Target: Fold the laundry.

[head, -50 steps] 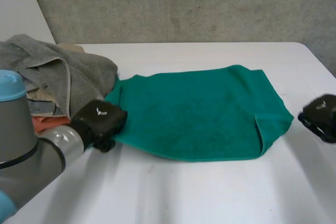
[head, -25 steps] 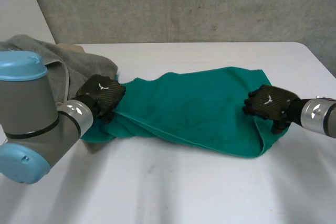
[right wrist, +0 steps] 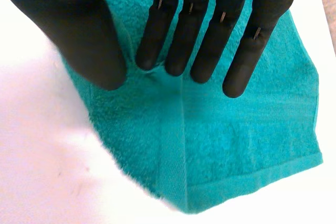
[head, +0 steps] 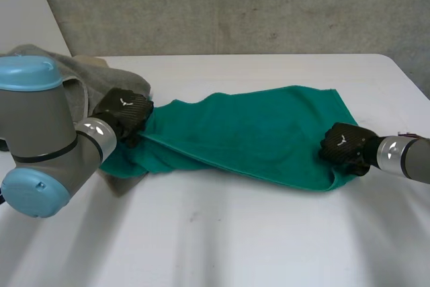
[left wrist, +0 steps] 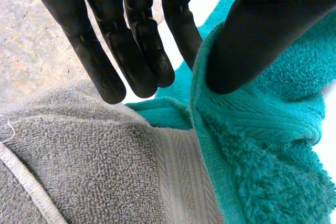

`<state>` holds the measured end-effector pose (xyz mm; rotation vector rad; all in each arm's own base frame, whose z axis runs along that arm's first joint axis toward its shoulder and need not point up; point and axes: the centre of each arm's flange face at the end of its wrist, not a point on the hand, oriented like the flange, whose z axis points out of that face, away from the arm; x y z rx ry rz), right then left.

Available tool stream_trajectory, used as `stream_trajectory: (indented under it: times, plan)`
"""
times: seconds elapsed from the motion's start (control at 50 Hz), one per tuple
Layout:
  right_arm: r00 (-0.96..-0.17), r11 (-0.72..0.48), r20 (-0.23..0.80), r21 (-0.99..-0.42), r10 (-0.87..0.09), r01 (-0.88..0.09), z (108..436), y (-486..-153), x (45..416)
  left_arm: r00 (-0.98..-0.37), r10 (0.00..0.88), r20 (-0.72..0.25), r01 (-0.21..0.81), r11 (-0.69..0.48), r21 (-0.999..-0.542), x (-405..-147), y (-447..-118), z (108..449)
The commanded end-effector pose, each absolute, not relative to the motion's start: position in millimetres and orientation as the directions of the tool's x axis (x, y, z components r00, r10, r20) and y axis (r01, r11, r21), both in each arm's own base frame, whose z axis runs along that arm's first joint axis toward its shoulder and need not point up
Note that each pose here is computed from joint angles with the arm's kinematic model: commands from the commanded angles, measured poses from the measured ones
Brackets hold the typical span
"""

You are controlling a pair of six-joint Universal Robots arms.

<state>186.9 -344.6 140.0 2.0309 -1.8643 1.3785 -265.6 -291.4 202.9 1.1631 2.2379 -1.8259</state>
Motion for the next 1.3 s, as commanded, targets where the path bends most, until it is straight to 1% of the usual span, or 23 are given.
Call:
stream_trajectory:
  times: [0.02,0.06,0.14,0.18,0.2,0.22,0.28,0.34,0.4,0.48,0.54,0.64,0.7,0.8,0.88,0.9,0.94,0.96,1.0,1.02,1.1,1.16,1.3]
  plan:
    - [-0.196,-0.213,0.621,-0.520,-0.759,-0.827,149,-350,173,-0.731,0.528,-0.434,0.540,0.058,-0.840,-265,-286,205]
    - [-0.242,-0.179,0.609,-0.546,-0.755,-0.819,159,-350,168,-0.728,0.544,-0.417,0.542,0.084,-0.836,-264,-279,203]
    - [-0.304,-0.114,0.590,-0.565,-0.748,-0.817,177,-343,157,-0.721,0.569,-0.395,0.546,0.117,-0.829,-261,-264,204]
    - [-0.317,-0.084,0.581,-0.559,-0.750,-0.825,184,-336,152,-0.717,0.580,-0.387,0.550,0.130,-0.825,-259,-257,205]
    - [-0.339,-0.035,0.565,-0.549,-0.752,-0.835,191,-329,144,-0.709,0.593,-0.382,0.558,0.140,-0.818,-257,-250,206]
    - [-0.349,-0.017,0.562,-0.544,-0.750,-0.839,195,-327,140,-0.703,0.602,-0.379,0.565,0.147,-0.812,-256,-245,205]
    - [-0.385,0.066,0.519,-0.530,-0.763,-0.846,199,-318,124,-0.690,0.627,-0.361,0.579,0.180,-0.795,-251,-230,205]
    - [-0.387,0.064,0.506,-0.544,-0.771,-0.837,198,-315,126,-0.682,0.635,-0.363,0.588,0.181,-0.788,-248,-226,204]
    - [-0.385,0.020,0.519,-0.576,-0.763,-0.817,191,-319,132,-0.677,0.625,-0.387,0.584,0.138,-0.800,-252,-234,206]
    - [-0.396,-0.020,0.548,-0.603,-0.736,-0.797,188,-322,138,-0.693,0.590,-0.414,0.575,0.106,-0.811,-256,-254,204]
    - [-0.410,-0.014,0.531,-0.624,-0.741,-0.782,187,-320,142,-0.712,0.560,-0.424,0.577,0.122,-0.808,-256,-269,202]
    - [-0.417,0.001,0.502,-0.638,-0.758,-0.770,186,-313,148,-0.719,0.547,-0.428,0.591,0.158,-0.791,-258,-283,194]
    - [-0.411,-0.007,0.506,-0.637,-0.758,-0.771,184,-312,150,-0.721,0.547,-0.425,0.596,0.176,-0.783,-259,-290,189]
    - [-0.396,-0.041,0.530,-0.635,-0.750,-0.772,179,-313,155,-0.713,0.564,-0.417,0.603,0.190,-0.775,-262,-293,182]
    - [-0.365,-0.097,0.552,-0.638,-0.750,-0.764,178,-311,163,-0.711,0.568,-0.415,0.605,0.194,-0.772,-262,-291,180]
    - [-0.336,-0.139,0.561,-0.640,-0.756,-0.756,178,-308,168,-0.711,0.567,-0.415,0.605,0.193,-0.772,-262,-291,180]
    - [-0.307,-0.174,0.573,-0.634,-0.760,-0.754,178,-306,173,-0.712,0.567,-0.415,0.603,0.191,-0.774,-262,-291,181]
    - [-0.272,-0.210,0.586,-0.623,-0.764,-0.754,177,-304,178,-0.713,0.566,-0.414,0.602,0.192,-0.775,-261,-292,181]
    - [-0.238,-0.233,0.589,-0.610,-0.772,-0.757,174,-302,182,-0.713,0.566,-0.414,0.602,0.190,-0.776,-261,-291,182]
    - [-0.206,-0.247,0.588,-0.596,-0.782,-0.764,169,-301,185,-0.716,0.563,-0.413,0.600,0.192,-0.777,-260,-292,183]
    - [-0.152,-0.265,0.577,-0.573,-0.803,-0.776,161,-302,192,-0.722,0.556,-0.412,0.594,0.193,-0.781,-258,-292,185]
    - [-0.146,-0.259,0.572,-0.565,-0.807,-0.783,156,-305,193,-0.727,0.550,-0.412,0.591,0.194,-0.783,-256,-293,187]
    - [-0.152,-0.269,0.606,-0.545,-0.781,-0.794,146,-319,192,-0.735,0.541,-0.408,0.582,0.194,-0.790,-254,-295,189]
